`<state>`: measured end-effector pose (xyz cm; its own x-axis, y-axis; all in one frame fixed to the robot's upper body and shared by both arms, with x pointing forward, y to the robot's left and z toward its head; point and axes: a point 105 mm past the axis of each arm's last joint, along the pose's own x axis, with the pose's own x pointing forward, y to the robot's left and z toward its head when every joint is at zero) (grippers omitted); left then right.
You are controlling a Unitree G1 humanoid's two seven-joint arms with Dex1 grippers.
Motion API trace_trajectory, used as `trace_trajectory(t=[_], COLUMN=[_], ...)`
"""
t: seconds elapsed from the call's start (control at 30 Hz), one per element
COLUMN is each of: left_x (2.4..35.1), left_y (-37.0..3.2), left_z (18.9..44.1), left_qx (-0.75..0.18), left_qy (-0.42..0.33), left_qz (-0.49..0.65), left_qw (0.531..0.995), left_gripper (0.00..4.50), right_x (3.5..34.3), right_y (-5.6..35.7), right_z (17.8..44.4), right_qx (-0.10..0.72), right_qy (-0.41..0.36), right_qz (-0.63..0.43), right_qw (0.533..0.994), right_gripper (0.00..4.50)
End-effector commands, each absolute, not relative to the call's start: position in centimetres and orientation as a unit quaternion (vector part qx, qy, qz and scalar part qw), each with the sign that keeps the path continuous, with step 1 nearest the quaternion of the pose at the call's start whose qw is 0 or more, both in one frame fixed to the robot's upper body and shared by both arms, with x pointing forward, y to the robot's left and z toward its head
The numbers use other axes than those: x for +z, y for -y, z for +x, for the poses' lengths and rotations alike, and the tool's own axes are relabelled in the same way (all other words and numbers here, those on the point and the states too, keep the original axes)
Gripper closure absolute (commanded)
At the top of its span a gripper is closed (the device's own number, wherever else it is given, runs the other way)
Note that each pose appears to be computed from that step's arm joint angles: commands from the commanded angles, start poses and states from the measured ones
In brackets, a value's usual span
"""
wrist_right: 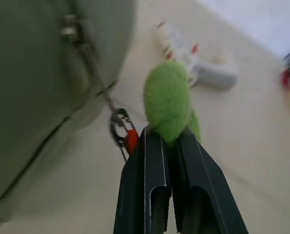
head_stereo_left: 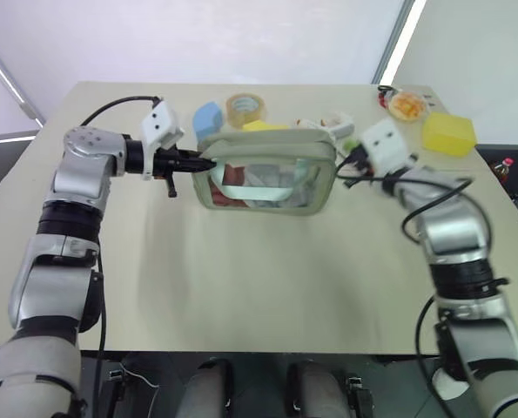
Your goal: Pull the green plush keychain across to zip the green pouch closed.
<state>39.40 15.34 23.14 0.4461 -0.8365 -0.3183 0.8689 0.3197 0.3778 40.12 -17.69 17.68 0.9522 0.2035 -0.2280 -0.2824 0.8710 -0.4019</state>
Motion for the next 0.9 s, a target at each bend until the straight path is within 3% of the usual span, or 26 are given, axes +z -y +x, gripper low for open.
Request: trace_trajectory(t=[0.03,0.3,0.37,0.47,0.63,0.7,0.9], left_x=[23.3,23.0,22.9,23.3,26.1,27.0,28.7], left_y=[-16.6,-16.8,-16.8,-16.9,-18.7,-19.7,-23.3], left_z=[39.3,38.9,38.9,38.7,38.0,37.5,36.0], left_qx=[-0.511,-0.511,-0.509,-0.512,-0.507,-0.503,-0.471], left_qy=[-0.044,-0.051,-0.052,-0.051,-0.042,-0.041,-0.055], left_qz=[0.259,0.255,0.252,0.240,0.214,0.206,0.190], left_qw=[0.818,0.819,0.821,0.823,0.834,0.838,0.860], left_gripper=[4.50,4.50,3.70,2.41,0.00,0.00,0.00], right_x=[17.1,14.6,14.7,18.2,25.1,26.4,30.3], right_y=[17.0,17.1,17.1,17.8,20.0,20.5,19.0], right_z=[39.9,39.7,39.5,39.4,36.3,34.7,30.3], right_qx=[0.133,0.178,0.190,0.205,0.279,0.307,0.385], right_qy=[-0.085,-0.109,-0.107,-0.078,-0.053,-0.060,-0.055], right_qz=[-0.230,-0.341,-0.333,-0.293,-0.275,-0.272,-0.237], right_qw=[0.960,0.917,0.917,0.931,0.918,0.910,0.890], right_gripper=[4.45,4.45,4.50,3.55,0.99,0.03,0.03])
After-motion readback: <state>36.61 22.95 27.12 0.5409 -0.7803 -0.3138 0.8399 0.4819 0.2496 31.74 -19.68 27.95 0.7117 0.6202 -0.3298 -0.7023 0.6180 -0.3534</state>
